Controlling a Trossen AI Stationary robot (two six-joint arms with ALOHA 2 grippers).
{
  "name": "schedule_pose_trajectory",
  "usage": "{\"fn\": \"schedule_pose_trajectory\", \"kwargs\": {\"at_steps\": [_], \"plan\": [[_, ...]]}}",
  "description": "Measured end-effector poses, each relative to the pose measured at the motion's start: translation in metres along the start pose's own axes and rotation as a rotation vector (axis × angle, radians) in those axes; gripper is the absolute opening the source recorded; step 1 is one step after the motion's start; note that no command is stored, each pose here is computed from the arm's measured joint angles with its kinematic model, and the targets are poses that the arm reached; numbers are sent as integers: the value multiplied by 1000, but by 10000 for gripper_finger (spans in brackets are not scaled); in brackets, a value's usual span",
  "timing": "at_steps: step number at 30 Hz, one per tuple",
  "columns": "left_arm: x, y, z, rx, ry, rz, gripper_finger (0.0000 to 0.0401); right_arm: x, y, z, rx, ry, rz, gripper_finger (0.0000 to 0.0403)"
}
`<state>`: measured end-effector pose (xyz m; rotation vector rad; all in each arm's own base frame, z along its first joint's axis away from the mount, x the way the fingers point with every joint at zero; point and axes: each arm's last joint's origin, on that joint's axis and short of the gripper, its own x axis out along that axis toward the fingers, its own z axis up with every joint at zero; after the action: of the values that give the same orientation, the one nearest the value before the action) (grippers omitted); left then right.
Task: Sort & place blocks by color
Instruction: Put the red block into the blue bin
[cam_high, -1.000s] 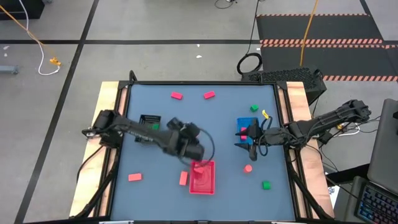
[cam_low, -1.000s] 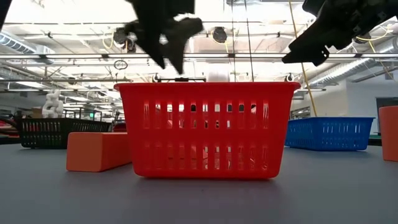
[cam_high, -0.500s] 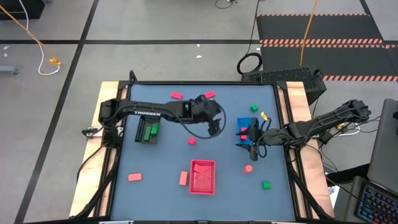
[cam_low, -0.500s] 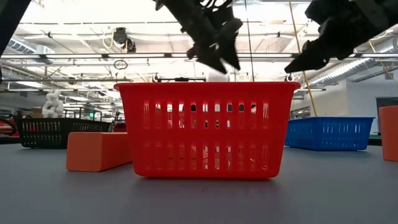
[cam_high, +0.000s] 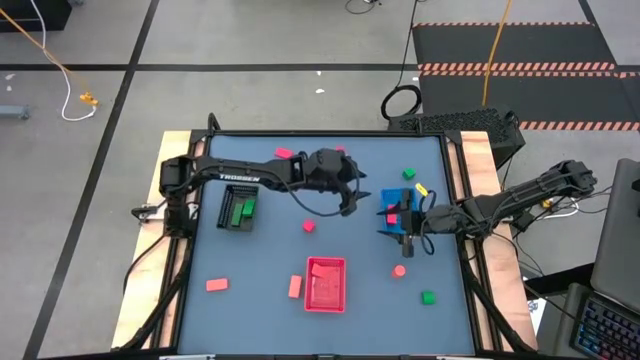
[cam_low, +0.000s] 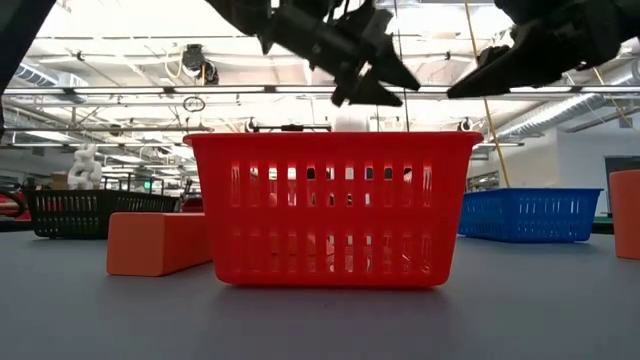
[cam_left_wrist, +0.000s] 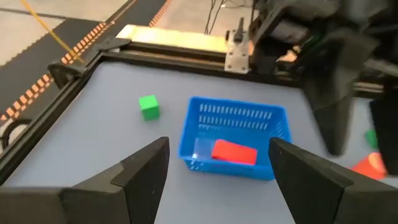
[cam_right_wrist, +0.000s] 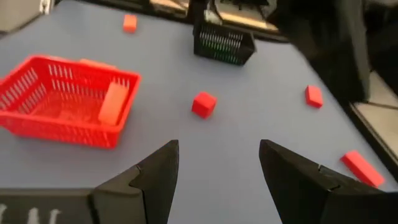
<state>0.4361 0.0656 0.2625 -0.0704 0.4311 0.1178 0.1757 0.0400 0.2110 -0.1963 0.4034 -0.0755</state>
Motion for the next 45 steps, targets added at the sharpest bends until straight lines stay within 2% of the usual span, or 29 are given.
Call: {"fn": "schedule_pose_trajectory", "kwargs": {"at_steps": [2,7,12,17,21,25,30,38,42,45], "plan": [[-5,9,-3,-8,-4,9,273,0,-2,1,15,-6,-36,216],[-31,25,-12,-32,-163,41,273,4,-6,-2,88,16,-170,216],[-88,34,-19,-24,-311,21,273,17,-7,3,128,-40,-197,216],[-136,30,-38,-34,-265,33,273,38,-14,4,137,-36,-224,216],[-152,29,-51,-69,-166,105,273,61,-23,19,160,9,-179,216],[-149,20,-67,-91,3,87,273,81,-27,34,137,79,-165,216],[-126,-2,-101,35,257,17,273,92,-29,41,106,41,-160,216],[-95,-7,-136,98,453,-60,273,92,-32,49,130,-41,-171,216],[-87,-8,-149,120,518,-97,273,93,-33,49,154,-46,-140,216],[-81,-12,-151,153,503,-113,273,93,-34,48,159,-46,-134,216]]}}
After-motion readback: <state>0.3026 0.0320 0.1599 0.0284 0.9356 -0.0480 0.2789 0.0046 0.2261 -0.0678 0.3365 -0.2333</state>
